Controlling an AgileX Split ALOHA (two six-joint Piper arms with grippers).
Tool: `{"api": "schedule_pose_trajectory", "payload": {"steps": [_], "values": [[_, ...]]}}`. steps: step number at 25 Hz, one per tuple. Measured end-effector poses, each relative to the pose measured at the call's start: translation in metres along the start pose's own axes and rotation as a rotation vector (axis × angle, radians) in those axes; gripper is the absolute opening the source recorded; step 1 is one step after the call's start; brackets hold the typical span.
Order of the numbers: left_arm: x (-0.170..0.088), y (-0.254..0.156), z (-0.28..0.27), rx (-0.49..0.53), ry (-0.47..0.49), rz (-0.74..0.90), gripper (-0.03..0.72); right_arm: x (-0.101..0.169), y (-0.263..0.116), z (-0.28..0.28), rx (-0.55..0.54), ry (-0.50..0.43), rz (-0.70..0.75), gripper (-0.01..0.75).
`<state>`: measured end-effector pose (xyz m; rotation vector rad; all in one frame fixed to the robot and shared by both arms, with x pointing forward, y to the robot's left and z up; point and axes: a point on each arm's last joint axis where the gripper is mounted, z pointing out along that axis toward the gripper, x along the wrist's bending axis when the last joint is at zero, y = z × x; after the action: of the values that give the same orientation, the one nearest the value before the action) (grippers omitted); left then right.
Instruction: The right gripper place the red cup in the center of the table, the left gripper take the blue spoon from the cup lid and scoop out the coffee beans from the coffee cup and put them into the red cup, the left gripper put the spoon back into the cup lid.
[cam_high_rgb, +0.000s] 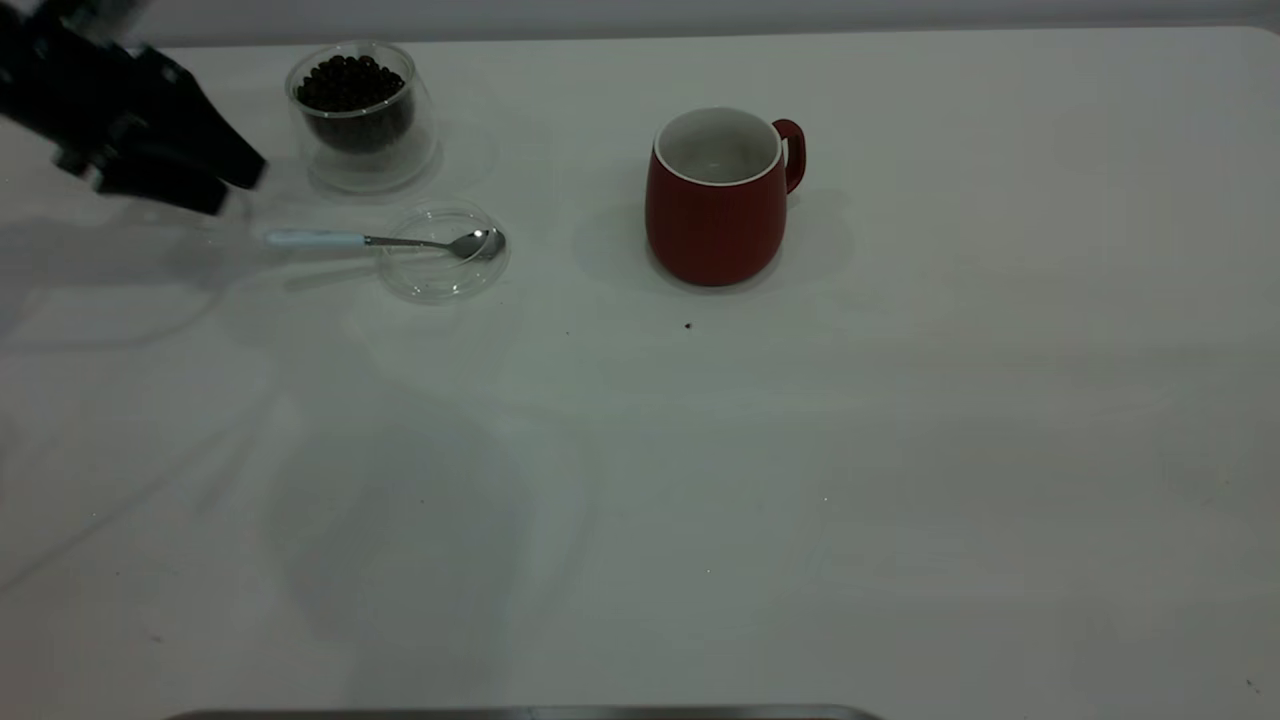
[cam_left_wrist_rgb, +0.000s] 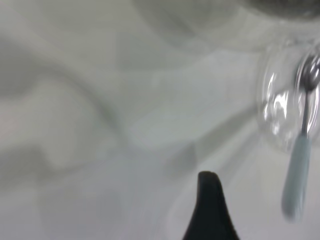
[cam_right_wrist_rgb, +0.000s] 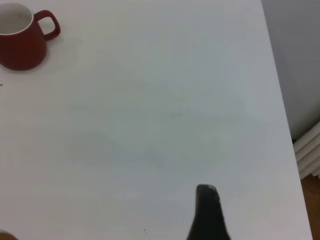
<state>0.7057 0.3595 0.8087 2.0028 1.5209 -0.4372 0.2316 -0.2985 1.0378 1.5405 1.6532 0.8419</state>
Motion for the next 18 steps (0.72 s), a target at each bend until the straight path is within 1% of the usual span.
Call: {"api": "schedule_pose_trajectory", "payload": {"steps": [2,4,6,8,10,14,18], "values": [[-0.004,0.009,-0.023,0.087,0.069,-0.002,0.601,0.0,0.0,0.0,0.0,0.0,0.0,0.59],[-0.013,0.023,-0.053,0.118,0.163,-0.002,0.597,0.0,0.0,0.0,0.0,0.0,0.0,0.59],[-0.021,0.039,-0.084,0.077,0.28,-0.011,0.595,0.0,0.0,0.0,0.0,0.0,0.0,0.59],[-0.034,0.051,-0.11,0.017,0.357,-0.038,0.595,0.0,0.0,0.0,0.0,0.0,0.0,0.59],[-0.048,0.056,-0.132,-0.03,0.394,-0.056,0.595,0.0,0.0,0.0,0.0,0.0,0.0,0.59],[-0.077,0.059,-0.166,-0.107,0.427,-0.084,0.595,0.0,0.0,0.0,0.0,0.0,0.0,0.59],[-0.117,0.044,-0.199,-0.15,0.436,-0.124,0.595,0.0,0.0,0.0,0.0,0.0,0.0,0.59]]}}
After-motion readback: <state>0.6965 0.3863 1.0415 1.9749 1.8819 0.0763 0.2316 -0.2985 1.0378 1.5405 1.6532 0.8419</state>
